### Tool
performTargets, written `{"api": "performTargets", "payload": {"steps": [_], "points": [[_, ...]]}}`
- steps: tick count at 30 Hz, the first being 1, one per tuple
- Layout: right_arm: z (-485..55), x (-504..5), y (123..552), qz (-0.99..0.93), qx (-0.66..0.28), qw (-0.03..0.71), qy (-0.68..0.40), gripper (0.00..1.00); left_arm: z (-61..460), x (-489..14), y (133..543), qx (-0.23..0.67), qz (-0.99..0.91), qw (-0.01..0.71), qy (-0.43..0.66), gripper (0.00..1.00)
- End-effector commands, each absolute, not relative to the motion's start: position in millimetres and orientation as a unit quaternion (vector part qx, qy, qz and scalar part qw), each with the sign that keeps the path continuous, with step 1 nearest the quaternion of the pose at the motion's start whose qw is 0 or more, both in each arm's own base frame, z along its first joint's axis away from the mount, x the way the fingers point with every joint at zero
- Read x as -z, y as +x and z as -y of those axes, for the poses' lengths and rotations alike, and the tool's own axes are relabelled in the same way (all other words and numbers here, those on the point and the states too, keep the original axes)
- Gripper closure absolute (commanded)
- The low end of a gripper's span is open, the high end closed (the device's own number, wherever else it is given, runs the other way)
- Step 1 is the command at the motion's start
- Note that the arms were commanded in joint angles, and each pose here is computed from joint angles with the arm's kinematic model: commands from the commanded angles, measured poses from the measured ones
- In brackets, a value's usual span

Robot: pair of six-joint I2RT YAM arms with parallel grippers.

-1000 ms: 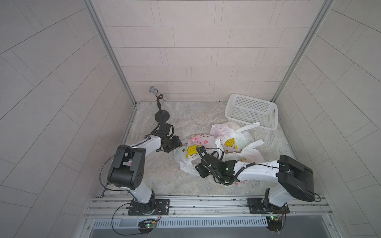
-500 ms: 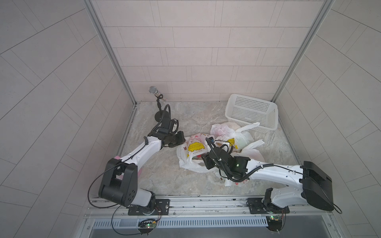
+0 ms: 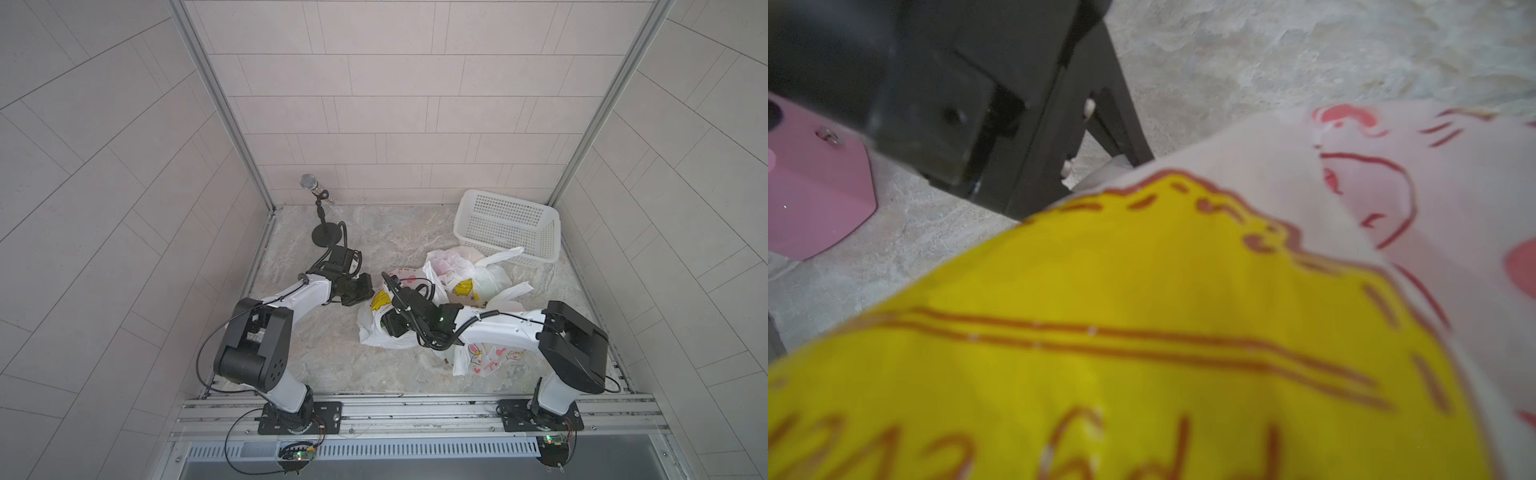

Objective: Untie the knot of a plastic bag & take out the apple
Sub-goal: Pick up the apple from the plastic bag.

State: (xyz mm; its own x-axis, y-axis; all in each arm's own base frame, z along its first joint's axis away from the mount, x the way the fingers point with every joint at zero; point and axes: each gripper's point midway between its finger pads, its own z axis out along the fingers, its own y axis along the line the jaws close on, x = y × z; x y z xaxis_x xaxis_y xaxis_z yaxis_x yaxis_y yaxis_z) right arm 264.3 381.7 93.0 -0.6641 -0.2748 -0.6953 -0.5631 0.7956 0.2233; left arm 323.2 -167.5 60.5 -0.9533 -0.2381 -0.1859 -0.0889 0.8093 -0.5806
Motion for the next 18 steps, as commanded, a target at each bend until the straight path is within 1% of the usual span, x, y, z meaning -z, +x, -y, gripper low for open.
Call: {"api": "performTargets", "payload": {"steps": [1,4,5,8,10,13,18], "points": [[-403.8,-92.9,254.5,-0.870,-0.248,0.326,-0.275,0.32,168.8,-48.2,322.7,0.307,-0.939,0.119,-0.095,1.00],[-413.5,-82.7,249.4,-0.868,-0.249,0.318,-0.289,0.26,174.4,-40.4,323.3,0.329,-0.931,0.113,-0.111,1.00],[-415.0,-78.4,249.9,-0.870,-0.246,0.315,-0.289,0.22,176.3,-39.3,324.4,0.335,-0.928,0.114,-0.113,1.00],[-412.4,-65.5,257.3,-0.881,-0.217,0.311,-0.282,0.14,178.8,-35.6,322.8,0.345,-0.925,0.109,-0.117,1.00],[-409.0,-60.4,262.8,-0.888,-0.199,0.307,-0.279,0.12,181.0,-36.7,321.8,0.353,-0.922,0.107,-0.117,1.00],[-406.8,-57.8,267.7,-0.894,-0.191,0.303,-0.271,0.12,180.7,-41.8,322.6,0.355,-0.921,0.112,-0.115,1.00],[-398.9,-74.6,257.3,-0.895,-0.182,0.296,-0.279,0.30,166.2,-50.7,327.3,0.344,-0.923,0.126,-0.121,1.00]]}}
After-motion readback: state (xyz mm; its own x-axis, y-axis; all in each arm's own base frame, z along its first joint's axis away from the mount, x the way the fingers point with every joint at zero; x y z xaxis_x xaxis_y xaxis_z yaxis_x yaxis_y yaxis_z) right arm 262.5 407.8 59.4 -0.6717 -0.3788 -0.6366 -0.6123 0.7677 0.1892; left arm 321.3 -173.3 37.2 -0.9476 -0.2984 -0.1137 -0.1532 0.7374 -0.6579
